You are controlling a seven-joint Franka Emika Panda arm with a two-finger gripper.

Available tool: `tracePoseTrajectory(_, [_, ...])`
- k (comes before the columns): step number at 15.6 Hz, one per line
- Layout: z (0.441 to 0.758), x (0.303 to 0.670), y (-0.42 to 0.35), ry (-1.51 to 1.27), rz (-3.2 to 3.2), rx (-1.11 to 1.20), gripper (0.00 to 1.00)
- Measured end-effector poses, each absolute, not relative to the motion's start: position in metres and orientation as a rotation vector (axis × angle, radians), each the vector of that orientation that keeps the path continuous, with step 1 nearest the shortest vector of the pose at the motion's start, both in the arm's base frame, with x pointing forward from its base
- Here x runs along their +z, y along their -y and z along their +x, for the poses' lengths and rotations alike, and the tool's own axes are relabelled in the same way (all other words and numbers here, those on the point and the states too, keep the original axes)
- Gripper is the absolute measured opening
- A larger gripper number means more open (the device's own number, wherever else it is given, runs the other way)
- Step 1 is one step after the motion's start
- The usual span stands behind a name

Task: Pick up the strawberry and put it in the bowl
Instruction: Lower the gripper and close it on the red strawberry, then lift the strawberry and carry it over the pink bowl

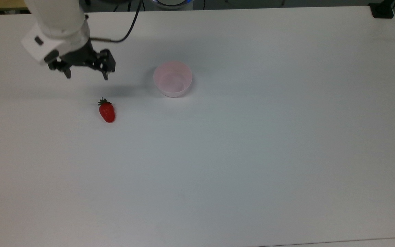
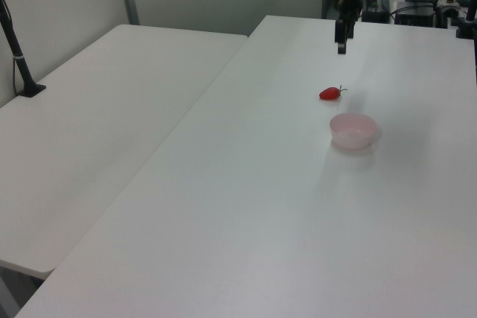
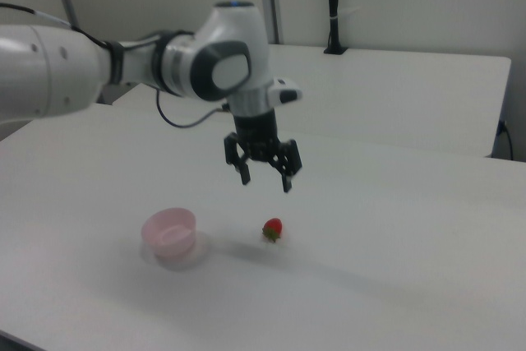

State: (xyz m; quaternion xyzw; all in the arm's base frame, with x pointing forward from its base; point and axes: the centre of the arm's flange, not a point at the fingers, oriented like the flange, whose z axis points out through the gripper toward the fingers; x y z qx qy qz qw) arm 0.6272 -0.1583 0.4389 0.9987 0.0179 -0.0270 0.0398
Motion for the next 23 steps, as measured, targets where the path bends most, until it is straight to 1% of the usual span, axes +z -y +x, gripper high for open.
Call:
tracePoseTrajectory(4, [0.643, 0.374, 0.164, -0.065, 3.063, -0.129, 1.00])
tracePoseTrajectory(6, [0.648, 0.353, 0.162, -0.076, 3.066, -0.145, 0.99])
tracePoseTrajectory(7, [0.650, 0.345, 0.161, -0.081, 3.066, -0.143, 0.96])
tracePoseTrajectory(8, [0.651, 0.339, 0.160, -0.085, 3.067, -0.144, 0.95])
tracePoseTrajectory(9, [0.652, 0.334, 0.159, -0.089, 3.067, -0.148, 0.89])
tracePoseTrajectory(10, [0.653, 0.330, 0.158, -0.092, 3.068, -0.149, 0.79])
tracePoseTrajectory(11, [0.654, 0.327, 0.156, -0.097, 3.067, -0.144, 0.75])
tracePoseTrajectory(15, [0.658, 0.316, 0.146, -0.123, 3.071, -0.148, 0.73])
tracePoseTrajectory(16, [0.659, 0.314, 0.144, -0.128, 3.072, -0.151, 0.68])
tracePoseTrajectory(17, [0.659, 0.313, 0.143, -0.131, 3.073, -0.153, 0.68])
tracePoseTrajectory(19, [0.659, 0.313, 0.141, -0.137, 3.075, -0.153, 0.52])
tracePoseTrajectory(20, [0.660, 0.314, 0.139, -0.141, 3.075, -0.148, 0.45])
tracePoseTrajectory(23, [0.661, 0.323, 0.135, -0.149, 3.073, -0.134, 0.45])
